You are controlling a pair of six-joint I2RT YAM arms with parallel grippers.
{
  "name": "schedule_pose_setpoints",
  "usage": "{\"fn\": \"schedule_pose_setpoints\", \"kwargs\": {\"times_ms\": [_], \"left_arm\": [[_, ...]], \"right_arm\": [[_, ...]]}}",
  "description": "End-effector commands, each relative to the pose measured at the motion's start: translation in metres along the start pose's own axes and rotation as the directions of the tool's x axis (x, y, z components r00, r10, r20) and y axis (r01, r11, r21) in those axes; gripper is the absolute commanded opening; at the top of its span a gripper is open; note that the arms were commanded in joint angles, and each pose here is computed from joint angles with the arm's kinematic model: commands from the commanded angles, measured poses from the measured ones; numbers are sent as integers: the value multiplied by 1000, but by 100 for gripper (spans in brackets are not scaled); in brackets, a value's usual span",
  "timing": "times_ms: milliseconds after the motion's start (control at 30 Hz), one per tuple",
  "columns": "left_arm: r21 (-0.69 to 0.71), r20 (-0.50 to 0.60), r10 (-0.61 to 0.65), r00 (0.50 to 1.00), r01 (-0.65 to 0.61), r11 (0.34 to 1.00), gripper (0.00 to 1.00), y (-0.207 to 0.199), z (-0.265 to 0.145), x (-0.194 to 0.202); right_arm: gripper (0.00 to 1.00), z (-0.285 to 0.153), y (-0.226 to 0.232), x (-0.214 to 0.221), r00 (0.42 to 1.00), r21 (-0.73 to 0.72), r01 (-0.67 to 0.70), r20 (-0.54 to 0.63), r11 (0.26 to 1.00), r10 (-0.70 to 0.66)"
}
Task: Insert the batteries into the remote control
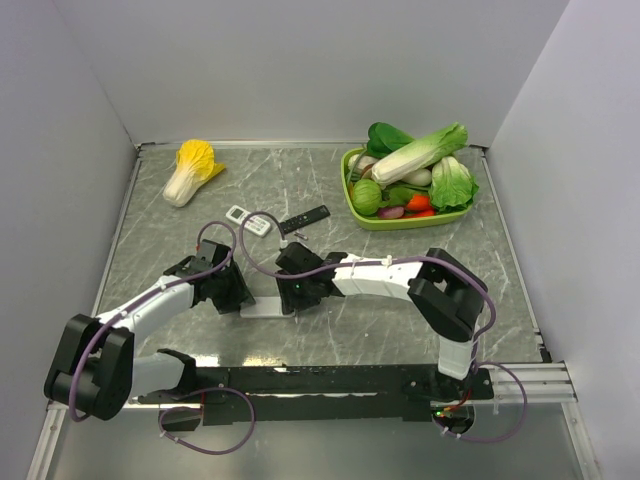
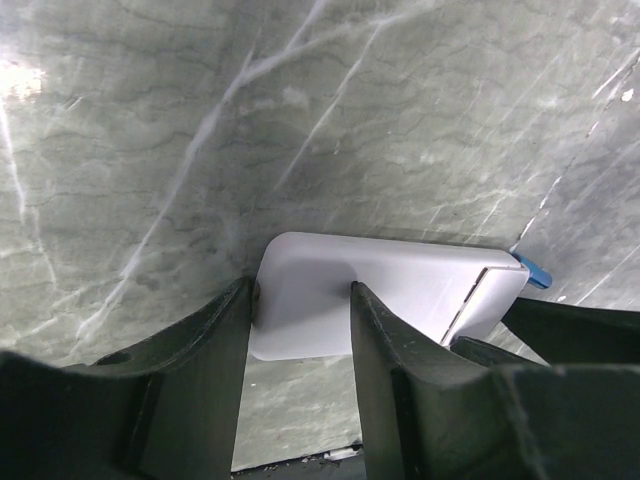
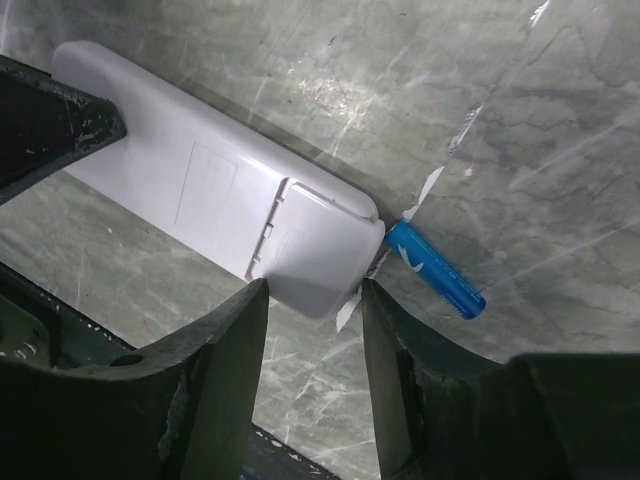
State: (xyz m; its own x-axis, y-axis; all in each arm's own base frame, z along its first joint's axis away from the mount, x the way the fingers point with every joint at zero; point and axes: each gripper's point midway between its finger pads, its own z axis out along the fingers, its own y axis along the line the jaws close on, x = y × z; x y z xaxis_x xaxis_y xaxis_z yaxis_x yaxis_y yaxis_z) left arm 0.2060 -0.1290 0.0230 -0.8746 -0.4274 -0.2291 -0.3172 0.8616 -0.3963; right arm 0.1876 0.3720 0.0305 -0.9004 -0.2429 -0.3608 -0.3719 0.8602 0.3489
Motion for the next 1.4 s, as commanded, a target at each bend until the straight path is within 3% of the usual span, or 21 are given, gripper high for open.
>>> {"fn": "schedule_pose_setpoints", "kwargs": {"times_ms": [0, 600, 967, 1133, 1367], "left_arm": [[19, -47, 12, 999, -11, 1000, 46, -3, 5, 11], [19, -40, 11, 999, -10, 1000, 50, -4, 4, 10], [20, -39, 10, 999, -9, 1000, 50, -4, 3, 10], [15, -44, 9, 999, -8, 1000, 50, -3, 4, 11], [21, -50, 12, 999, -11, 1000, 50, -4, 5, 12]], "right_arm": [[52, -14, 13, -20, 999, -37, -23, 44, 999, 25], [49, -21, -3, -29, 980, -4, -170, 103, 985, 170], [39, -3, -14, -16, 979, 36, -194, 69, 980, 191], [26, 4, -20, -5, 984, 73, -174, 42, 982, 171], [25, 10, -13, 1, 991, 108, -136, -7, 985, 137]]}}
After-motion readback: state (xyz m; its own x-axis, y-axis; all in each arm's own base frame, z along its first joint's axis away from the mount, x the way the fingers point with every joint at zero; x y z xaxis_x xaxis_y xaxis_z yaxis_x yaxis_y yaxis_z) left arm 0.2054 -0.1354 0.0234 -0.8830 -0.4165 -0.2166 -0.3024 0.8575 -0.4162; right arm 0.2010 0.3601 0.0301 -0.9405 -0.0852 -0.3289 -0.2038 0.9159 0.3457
